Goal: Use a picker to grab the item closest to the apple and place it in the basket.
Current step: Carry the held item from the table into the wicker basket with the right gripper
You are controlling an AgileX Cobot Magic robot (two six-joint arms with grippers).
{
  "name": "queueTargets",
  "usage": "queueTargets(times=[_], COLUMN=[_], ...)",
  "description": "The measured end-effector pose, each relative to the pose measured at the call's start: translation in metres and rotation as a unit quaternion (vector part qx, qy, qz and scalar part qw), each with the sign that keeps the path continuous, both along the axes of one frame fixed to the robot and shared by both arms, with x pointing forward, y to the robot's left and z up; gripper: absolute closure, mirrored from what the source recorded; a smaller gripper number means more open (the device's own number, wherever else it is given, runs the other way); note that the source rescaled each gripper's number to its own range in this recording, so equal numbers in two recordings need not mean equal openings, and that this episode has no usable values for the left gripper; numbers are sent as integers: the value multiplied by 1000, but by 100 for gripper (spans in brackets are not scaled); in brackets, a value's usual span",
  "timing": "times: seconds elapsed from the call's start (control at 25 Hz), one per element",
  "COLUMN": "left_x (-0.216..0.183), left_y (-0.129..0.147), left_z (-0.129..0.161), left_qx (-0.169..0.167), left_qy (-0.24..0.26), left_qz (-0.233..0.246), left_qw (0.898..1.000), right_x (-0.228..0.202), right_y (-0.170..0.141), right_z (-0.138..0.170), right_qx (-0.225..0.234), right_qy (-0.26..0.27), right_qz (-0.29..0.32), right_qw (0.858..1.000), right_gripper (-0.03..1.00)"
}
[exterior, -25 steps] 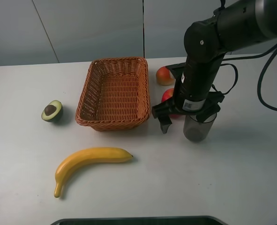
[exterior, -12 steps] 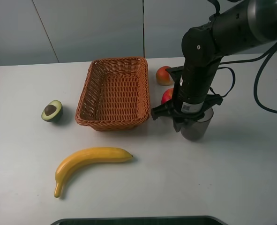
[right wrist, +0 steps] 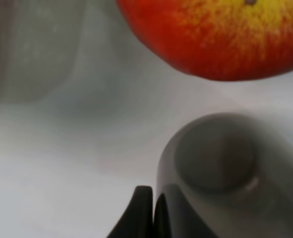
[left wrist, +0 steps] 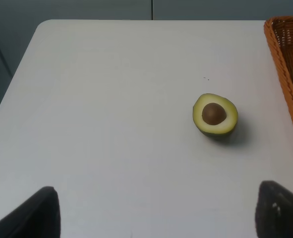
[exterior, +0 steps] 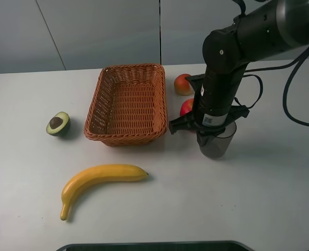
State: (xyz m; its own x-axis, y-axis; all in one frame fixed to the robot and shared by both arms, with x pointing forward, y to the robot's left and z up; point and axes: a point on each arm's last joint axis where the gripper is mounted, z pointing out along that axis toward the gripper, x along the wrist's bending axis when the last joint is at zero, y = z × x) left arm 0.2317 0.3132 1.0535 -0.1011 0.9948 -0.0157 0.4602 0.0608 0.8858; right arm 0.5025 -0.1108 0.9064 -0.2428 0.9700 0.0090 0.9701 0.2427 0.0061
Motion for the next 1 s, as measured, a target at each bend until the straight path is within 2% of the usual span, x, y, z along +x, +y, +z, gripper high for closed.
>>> queueTargets(times=[0.56,0.8,1.0], left_x=[0,0,0], left_y=[0,0,0], left_z=[0,0,0], left_qx=[0,0,1], left_qy=[0,0,0], left_qz=[0,0,0], left_qw=[1000,1000,1000], right_x=[-3,-5,-4], right_y=[-2,-4,14], right_z=[1,46,93], right_qx=[-9,3,36], right_qy=[12,-10,-52], right_qz=[3,11,39], right_qw=[1000,1000,997], right_gripper=[97,97,97])
